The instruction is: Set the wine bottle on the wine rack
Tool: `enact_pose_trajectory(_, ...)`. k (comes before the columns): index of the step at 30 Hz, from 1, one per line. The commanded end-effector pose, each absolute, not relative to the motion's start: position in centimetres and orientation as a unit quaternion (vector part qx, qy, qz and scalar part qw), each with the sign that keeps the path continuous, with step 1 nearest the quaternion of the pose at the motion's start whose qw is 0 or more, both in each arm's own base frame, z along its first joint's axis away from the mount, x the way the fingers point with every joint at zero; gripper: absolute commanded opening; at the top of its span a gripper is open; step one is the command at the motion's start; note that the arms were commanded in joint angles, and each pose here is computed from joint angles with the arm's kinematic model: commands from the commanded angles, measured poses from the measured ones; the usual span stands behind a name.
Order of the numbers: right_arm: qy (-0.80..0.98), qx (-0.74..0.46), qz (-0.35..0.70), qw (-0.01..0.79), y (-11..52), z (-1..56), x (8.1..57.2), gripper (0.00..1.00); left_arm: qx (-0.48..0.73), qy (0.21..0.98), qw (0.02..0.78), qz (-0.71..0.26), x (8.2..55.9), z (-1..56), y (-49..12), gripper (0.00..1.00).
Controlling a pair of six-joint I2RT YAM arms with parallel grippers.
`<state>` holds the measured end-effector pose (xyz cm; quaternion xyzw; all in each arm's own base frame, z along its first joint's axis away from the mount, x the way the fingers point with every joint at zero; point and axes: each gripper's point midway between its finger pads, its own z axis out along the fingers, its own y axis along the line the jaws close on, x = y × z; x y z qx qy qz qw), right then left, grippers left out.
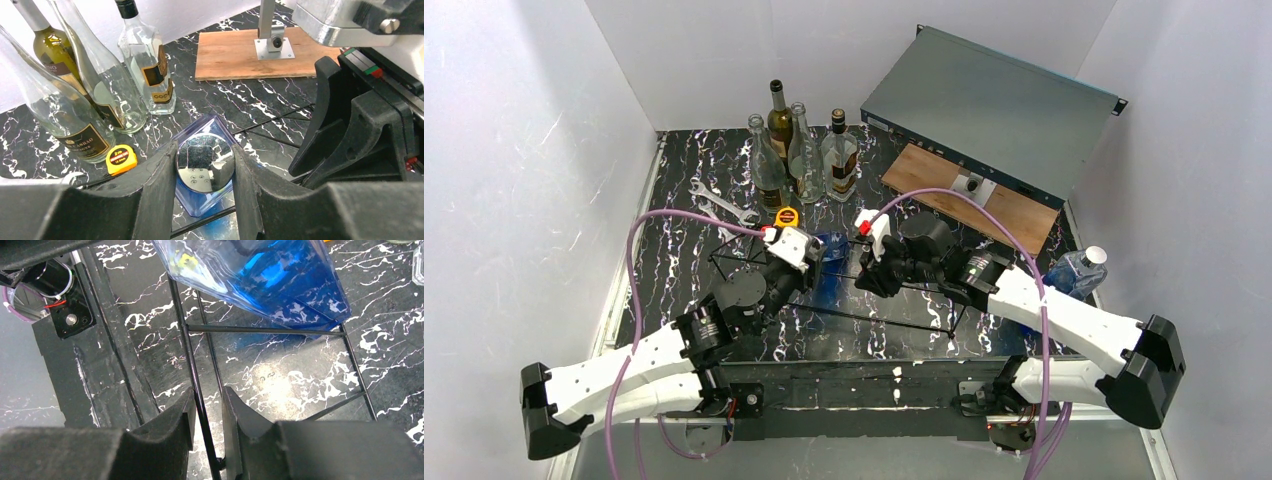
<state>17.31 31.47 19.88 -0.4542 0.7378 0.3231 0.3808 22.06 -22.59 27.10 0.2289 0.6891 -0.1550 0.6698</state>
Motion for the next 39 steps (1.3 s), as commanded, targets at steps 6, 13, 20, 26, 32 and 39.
enact_pose_trajectory(6, 0.734, -0.498, 0.309, 0.344, 31.2, 15.8, 16.8, 0.01, 0.333, 0.748, 0.541, -0.191, 18.6, 18.6, -25.0, 0.0)
enact_pose_trajectory(13, 0.726, -0.505, 0.325, 0.336, 31.8, 15.7, 16.4, 0.01, 0.334, 0.776, 0.509, -0.166, 18.4, 17.6, -24.2, 0.0)
enact_pose_trajectory(20, 0.724, -0.5, 0.322, 0.349, 31.4, 16.3, 16.6, 0.01, 0.305, 0.796, 0.499, -0.156, 18.3, 17.1, -23.1, 0.02)
enact_pose_trajectory(26, 0.723, -0.499, 0.326, 0.349, 31.5, 16.3, 16.7, 0.01, 0.288, 0.803, 0.499, -0.152, 18.0, 17.4, -21.8, 0.3)
enact_pose_trajectory(32, 0.725, -0.5, 0.327, 0.343, 31.6, 15.9, 16.7, 0.01, 0.288, 0.805, 0.498, -0.146, 17.8, 18.0, -21.1, 0.58)
enact_pose_trajectory(39, 0.727, -0.498, 0.326, 0.343, 31.5, 15.8, 16.8, 0.01, 0.276, 0.812, 0.498, -0.13, 18.2, 19.3, -20.7, 0.76)
